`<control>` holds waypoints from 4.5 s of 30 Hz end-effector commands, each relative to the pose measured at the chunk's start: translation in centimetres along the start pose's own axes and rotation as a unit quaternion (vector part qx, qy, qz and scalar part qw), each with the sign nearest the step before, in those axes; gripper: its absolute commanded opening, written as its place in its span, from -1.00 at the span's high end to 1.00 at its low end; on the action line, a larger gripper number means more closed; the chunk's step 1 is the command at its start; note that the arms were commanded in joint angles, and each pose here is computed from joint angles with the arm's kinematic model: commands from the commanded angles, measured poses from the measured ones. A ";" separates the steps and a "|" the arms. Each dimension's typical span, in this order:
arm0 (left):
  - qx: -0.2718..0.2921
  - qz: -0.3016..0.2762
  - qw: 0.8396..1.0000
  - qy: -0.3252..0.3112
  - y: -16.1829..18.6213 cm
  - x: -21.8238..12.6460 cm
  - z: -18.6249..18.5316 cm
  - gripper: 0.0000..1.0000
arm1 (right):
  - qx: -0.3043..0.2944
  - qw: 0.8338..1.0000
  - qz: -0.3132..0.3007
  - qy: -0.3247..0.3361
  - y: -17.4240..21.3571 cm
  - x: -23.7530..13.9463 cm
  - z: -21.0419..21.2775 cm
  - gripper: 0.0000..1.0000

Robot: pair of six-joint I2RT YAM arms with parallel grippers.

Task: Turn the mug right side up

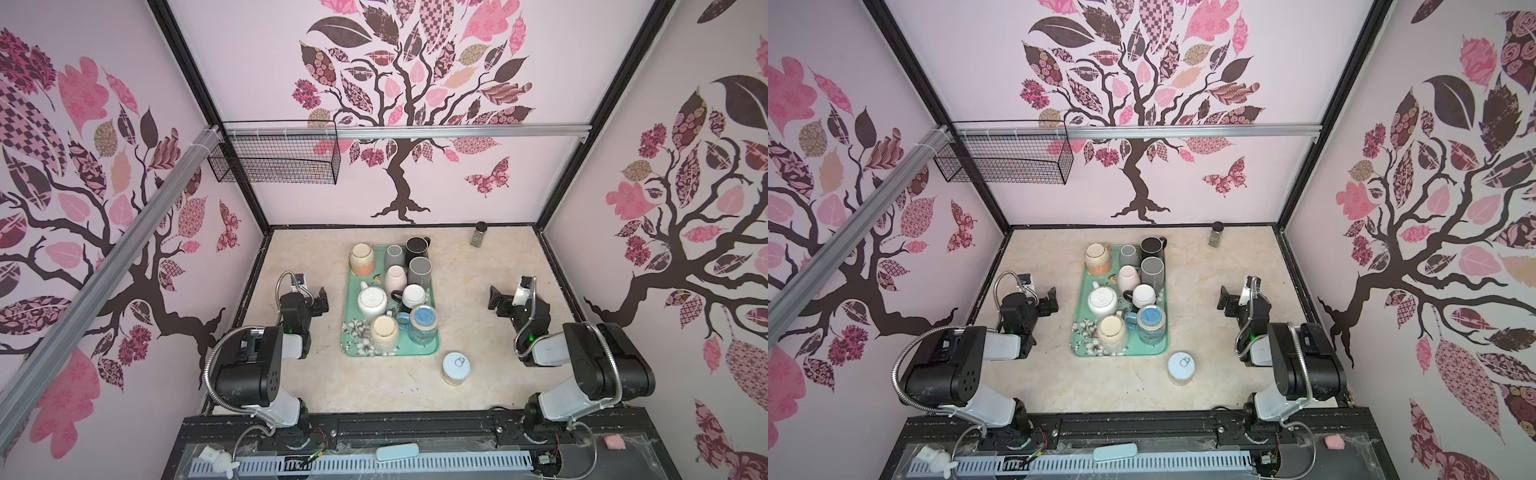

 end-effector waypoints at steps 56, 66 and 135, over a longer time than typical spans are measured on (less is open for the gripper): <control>-0.132 0.086 0.983 -0.091 -7.1 -1.5 3.0 -0.92 | 0.088 0.987 0.109 0.081 -4.5 2.1 2.2 -0.76; -0.202 0.220 0.942 0.156 -5.1 -2.8 -4.8 -0.75 | 0.150 0.931 0.332 -0.028 3.2 1.4 11.3 -0.34; -0.308 0.301 0.733 0.527 -4.7 -8.0 -42.7 0.34 | 0.171 0.939 0.298 0.006 -6.6 -7.0 11.0 -0.24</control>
Point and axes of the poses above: each gripper's point midway between its finger pads, its own x axis out along the fingers, its own z axis along the line the jaws close on, y = z × x, the point moved 2 cm from there along -x, back along the fingers, and after that the axes turned 10 degrees about x, right-handed, at the moved point
